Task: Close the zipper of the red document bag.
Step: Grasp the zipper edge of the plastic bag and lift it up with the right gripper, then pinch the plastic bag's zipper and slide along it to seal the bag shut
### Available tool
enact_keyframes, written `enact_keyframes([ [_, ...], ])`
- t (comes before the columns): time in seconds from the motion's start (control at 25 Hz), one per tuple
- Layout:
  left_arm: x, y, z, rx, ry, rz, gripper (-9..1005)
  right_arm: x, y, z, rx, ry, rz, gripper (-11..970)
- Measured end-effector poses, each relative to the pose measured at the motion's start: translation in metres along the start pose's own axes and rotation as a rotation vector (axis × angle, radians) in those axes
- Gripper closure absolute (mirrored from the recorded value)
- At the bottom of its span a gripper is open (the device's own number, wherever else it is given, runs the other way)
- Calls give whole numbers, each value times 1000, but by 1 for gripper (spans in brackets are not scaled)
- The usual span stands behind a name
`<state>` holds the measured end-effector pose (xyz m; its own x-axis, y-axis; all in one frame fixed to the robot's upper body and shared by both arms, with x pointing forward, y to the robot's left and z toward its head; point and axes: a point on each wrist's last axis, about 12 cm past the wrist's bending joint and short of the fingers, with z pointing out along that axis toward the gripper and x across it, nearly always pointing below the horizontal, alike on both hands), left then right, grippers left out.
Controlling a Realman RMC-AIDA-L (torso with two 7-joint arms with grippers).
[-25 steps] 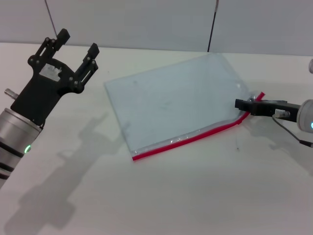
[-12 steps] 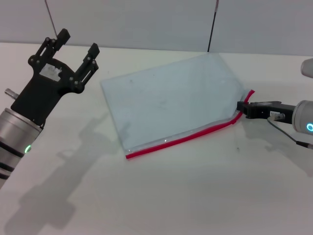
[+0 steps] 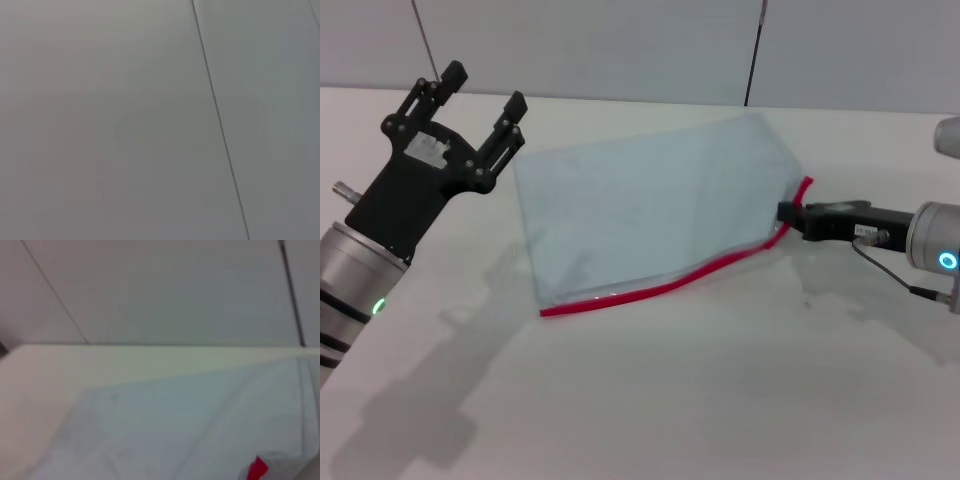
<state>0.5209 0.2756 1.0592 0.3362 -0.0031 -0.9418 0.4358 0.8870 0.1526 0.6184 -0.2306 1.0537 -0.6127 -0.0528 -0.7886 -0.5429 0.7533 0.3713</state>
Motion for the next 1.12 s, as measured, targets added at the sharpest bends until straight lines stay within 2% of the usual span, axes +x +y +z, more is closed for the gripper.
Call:
enact_keyframes([
  [0.24, 2, -9, 7, 79, 15, 6, 287, -14, 12, 1, -90, -115, 3, 947],
  [0.68, 11, -35, 31, 262, 95, 27, 288, -38, 59, 23, -300, -198, -42, 947],
  [1.12, 17, -56, 34, 304, 118, 154, 288, -43, 67, 26, -338, -231, -20, 947],
])
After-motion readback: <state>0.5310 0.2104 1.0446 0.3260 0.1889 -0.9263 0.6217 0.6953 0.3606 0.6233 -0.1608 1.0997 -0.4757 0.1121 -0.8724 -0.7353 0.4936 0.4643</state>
